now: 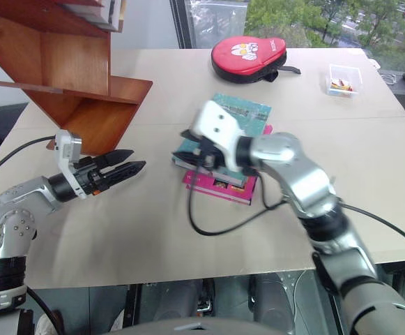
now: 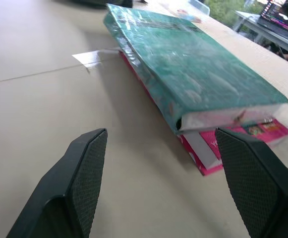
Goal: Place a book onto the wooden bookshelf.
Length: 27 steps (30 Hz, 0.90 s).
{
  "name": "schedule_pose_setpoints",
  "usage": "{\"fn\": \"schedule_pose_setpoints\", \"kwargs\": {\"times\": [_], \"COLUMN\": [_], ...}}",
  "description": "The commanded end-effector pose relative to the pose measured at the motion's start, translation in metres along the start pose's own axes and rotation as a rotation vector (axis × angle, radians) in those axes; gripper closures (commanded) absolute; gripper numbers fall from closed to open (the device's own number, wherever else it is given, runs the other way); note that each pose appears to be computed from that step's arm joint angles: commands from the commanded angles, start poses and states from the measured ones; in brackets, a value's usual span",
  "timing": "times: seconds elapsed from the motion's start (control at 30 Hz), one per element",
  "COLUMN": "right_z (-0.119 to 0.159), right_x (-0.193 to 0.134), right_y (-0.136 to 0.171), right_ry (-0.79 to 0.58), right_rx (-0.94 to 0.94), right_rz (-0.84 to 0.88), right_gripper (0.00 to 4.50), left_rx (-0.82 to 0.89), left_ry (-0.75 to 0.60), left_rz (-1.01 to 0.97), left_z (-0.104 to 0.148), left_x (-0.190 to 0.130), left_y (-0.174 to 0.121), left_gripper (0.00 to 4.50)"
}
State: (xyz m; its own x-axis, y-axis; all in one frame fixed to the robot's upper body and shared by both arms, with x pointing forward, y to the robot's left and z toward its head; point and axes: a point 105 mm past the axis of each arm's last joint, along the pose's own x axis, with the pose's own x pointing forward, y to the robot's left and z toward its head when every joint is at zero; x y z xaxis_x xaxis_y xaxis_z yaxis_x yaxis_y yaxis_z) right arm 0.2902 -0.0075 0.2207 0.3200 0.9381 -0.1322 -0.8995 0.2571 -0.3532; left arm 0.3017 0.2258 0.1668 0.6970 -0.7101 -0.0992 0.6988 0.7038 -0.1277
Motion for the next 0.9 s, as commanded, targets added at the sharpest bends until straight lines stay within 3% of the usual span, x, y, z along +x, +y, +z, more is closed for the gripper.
{"fn": "schedule_pose_setpoints", "kwargs": {"times": [0.03,0.1,0.13,0.27,0.4,0.6,0.9], "right_z": [0.006,0.0,0.0,0.004,0.006,0.016,0.026], "right_x": [-0.057,-0.08,-0.086,-0.11,-0.124,-0.128,-0.121], "right_y": [0.022,0.037,0.04,0.048,0.053,0.049,0.045], "right_ry": [0.023,0.077,0.082,0.075,0.061,0.022,0.002], "right_rx": [0.003,0.017,0.018,0.029,0.038,0.028,-0.005], "right_rz": [-0.066,-0.105,-0.13,-0.241,-0.281,-0.388,-0.443], "right_gripper": [0.86,0.06,0.02,0.02,0.02,0.02,0.02], "left_rx": [0.065,0.064,0.057,-0.004,-0.171,-0.493,-0.732], "left_ry": [-0.017,-0.003,0.005,0.019,0.043,0.217,0.244], "left_rz": [-0.042,-0.069,-0.078,-0.097,-0.147,-0.105,-0.19], "left_z": [0.014,0.014,0.014,0.021,0.028,0.015,0.014], "left_x": [0.006,0.012,0.013,0.027,0.047,0.087,0.15], "left_y": [0.002,0.003,0.005,0.015,0.018,0.027,0.0], "left_gripper": [0.84,0.84,0.84,0.84,0.84,0.84,0.84]}}
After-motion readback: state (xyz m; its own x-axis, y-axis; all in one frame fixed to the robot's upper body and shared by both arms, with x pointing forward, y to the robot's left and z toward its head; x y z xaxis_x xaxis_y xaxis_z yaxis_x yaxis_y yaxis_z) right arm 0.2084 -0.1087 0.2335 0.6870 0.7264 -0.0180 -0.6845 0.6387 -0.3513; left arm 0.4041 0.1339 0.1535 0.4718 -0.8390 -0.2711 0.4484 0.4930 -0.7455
